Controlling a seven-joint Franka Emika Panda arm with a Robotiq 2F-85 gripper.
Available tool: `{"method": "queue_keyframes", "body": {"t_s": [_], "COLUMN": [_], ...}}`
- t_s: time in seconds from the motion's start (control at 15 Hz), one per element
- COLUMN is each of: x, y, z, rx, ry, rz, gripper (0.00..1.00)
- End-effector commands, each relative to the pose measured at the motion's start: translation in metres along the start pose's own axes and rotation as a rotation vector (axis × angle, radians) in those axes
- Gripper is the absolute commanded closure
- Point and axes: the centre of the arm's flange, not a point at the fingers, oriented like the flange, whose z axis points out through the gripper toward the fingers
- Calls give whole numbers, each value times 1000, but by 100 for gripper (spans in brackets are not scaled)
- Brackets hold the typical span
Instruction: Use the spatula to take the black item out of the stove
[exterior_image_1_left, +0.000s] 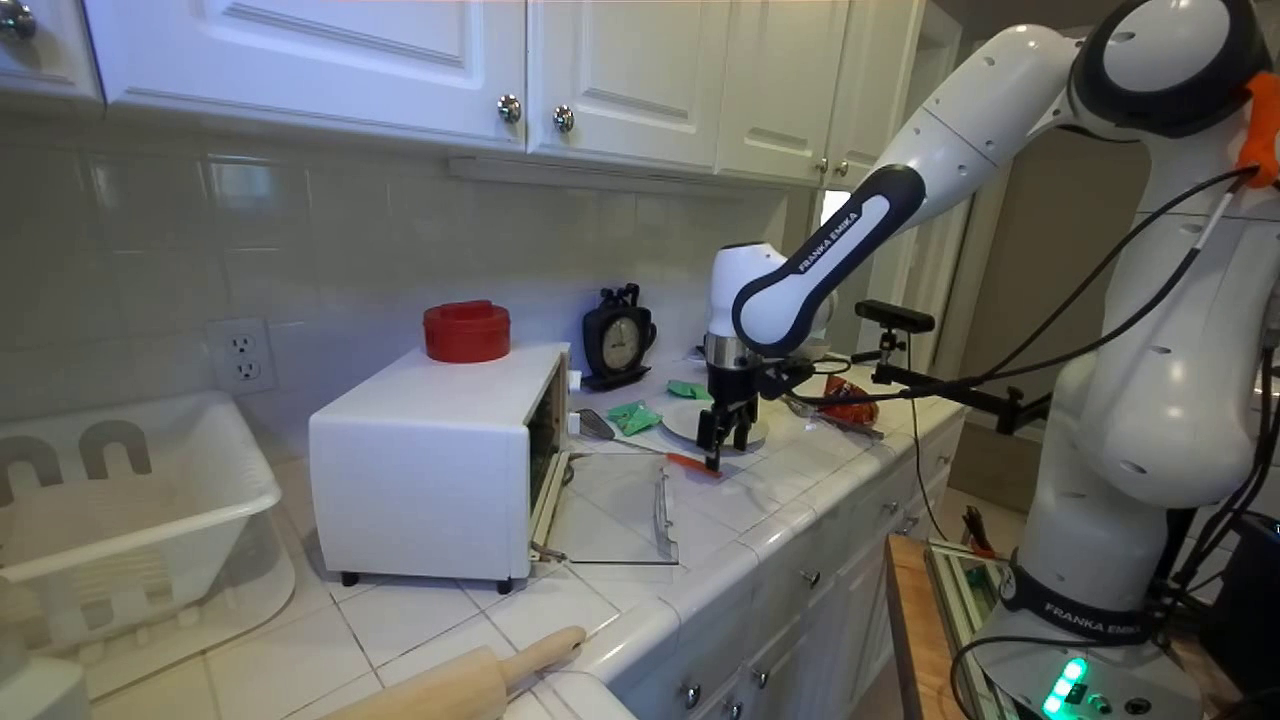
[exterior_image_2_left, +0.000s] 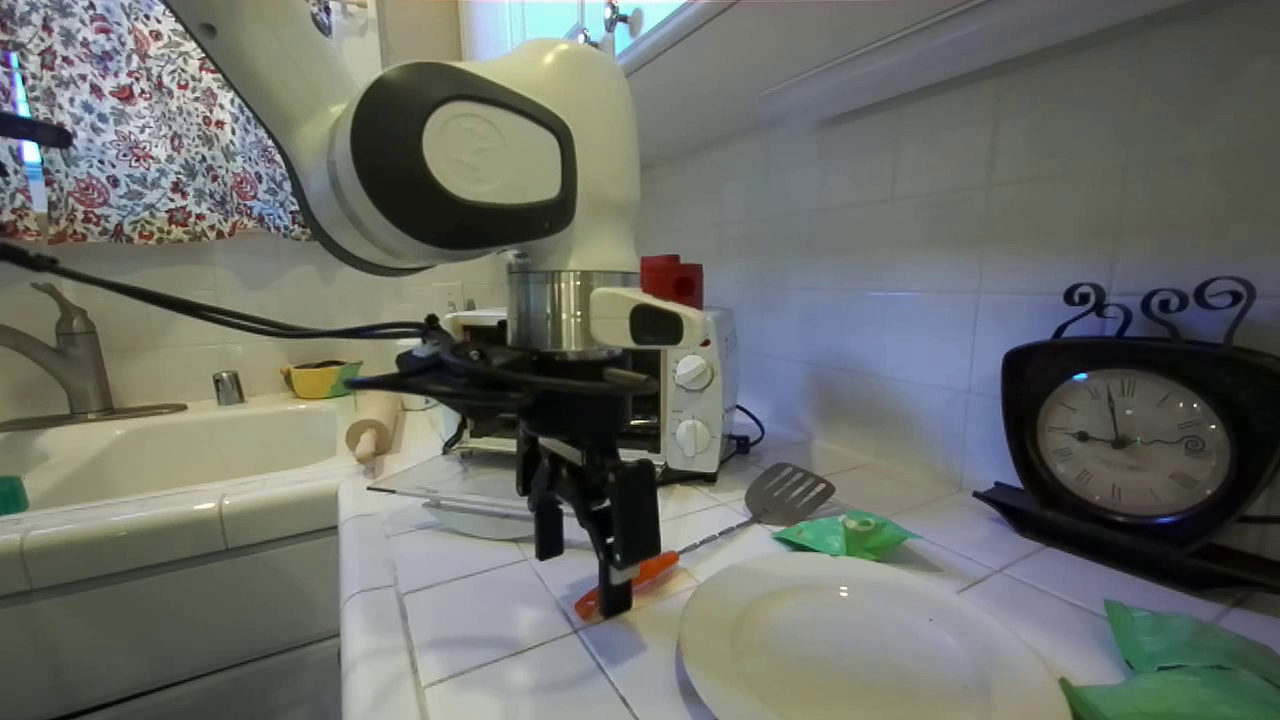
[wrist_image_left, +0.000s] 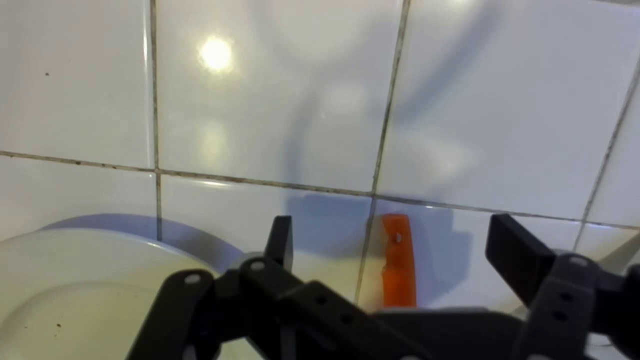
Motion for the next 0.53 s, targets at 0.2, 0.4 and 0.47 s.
{"method": "queue_keyframes", "body": {"t_s": [0.2,0.4,0.47], "x": [20,25,27], "y": [0,1,1], "z": [8,9,10], "rx": [13,16,17], "ry": [3,1,-1], "rz": [-62,-76,-79], "gripper": [11,22,27]}}
